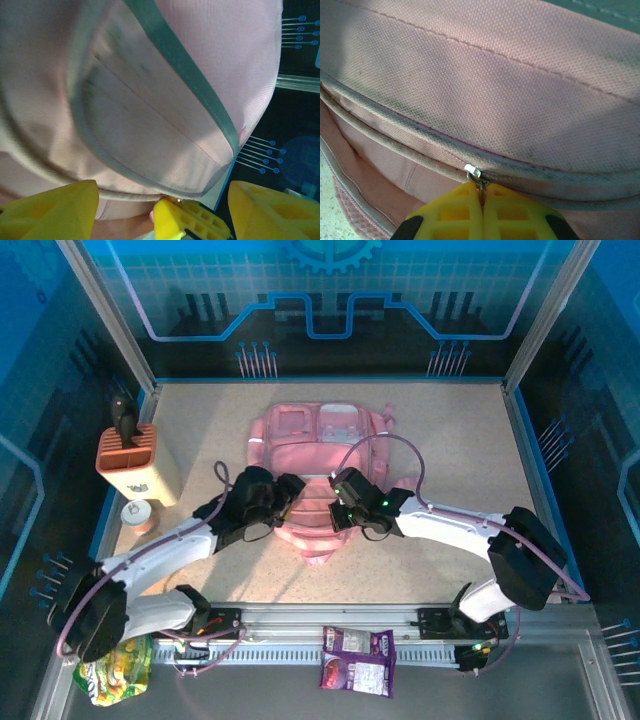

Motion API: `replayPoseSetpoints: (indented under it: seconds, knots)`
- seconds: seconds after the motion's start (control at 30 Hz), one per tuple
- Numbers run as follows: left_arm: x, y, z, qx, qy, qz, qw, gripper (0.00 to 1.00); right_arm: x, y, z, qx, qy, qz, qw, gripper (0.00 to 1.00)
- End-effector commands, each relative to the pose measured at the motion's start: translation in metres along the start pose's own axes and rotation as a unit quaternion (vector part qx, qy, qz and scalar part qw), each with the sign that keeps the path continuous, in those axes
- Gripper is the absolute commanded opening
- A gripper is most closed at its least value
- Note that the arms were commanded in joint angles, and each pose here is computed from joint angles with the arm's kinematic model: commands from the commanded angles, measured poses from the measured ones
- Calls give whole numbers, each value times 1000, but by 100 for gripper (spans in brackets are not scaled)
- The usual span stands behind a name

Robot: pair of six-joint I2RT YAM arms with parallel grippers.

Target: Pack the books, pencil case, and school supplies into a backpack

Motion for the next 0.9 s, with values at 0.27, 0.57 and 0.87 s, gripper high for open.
replayPoseSetpoints:
  seconds: [0.27,0.57,0.87]
  knots:
    - [-36,-25,38,-11,-43,-50,998,36,-5,-10,5,19,-3,11,1000,0]
    - [-18,-7,39,-50,-3,-40,998,5,-18,-5,-5,12,-32,7,999,0]
    - [-17,12,20,-46,13,36,998,0,-51,-13,-14,26,-86,24,996,0]
Point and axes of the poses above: each hand's point on the last joint's axis, 136 mm out from that joint toward the fingers, its own z axis out along the fingers, its own x axis along the line the jaws close on, y = z × x, the point moved 5 cm from there along -z, back along the fingers, and after that the axes turned 14 degrees about -z, right-handed, at the moved point
